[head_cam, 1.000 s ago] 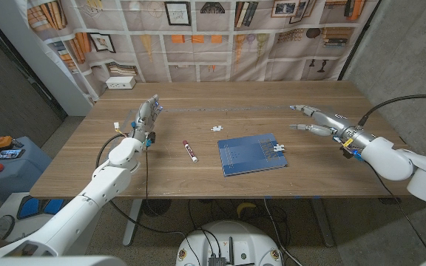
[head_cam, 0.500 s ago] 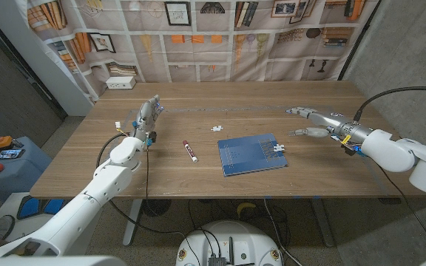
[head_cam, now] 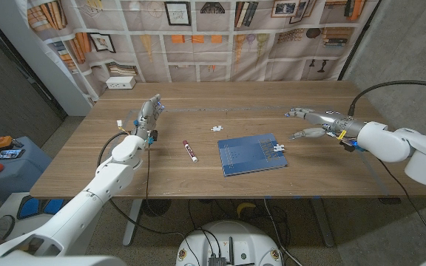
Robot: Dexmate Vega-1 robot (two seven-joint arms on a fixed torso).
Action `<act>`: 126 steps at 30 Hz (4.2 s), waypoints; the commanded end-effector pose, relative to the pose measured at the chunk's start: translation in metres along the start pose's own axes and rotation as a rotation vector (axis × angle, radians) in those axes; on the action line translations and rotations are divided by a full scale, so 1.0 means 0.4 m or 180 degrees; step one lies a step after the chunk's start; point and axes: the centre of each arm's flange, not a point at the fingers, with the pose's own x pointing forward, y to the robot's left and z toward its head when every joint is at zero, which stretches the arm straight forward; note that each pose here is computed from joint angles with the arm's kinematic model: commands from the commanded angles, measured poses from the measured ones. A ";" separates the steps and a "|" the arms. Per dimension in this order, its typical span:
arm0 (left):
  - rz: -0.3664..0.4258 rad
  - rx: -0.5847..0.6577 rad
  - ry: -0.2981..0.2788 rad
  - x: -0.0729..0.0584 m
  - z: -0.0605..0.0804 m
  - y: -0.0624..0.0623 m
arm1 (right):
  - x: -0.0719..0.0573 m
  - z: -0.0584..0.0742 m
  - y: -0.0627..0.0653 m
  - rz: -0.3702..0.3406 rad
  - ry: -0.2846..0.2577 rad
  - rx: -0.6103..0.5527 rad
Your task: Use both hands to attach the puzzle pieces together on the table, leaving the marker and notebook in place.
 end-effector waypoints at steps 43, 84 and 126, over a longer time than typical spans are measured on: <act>-0.0034 0.0050 0.0090 0.028 -0.006 -0.007 | 0.093 0.086 0.035 0.0677 0.0631 -0.0703; -0.0062 0.0016 0.0149 0.018 -0.023 -0.025 | 0.111 0.105 0.109 0.0438 0.0648 -0.1031; -0.0041 0.0025 0.0240 -0.016 -0.039 -0.033 | 0.153 0.097 0.134 0.0368 0.0553 -0.1181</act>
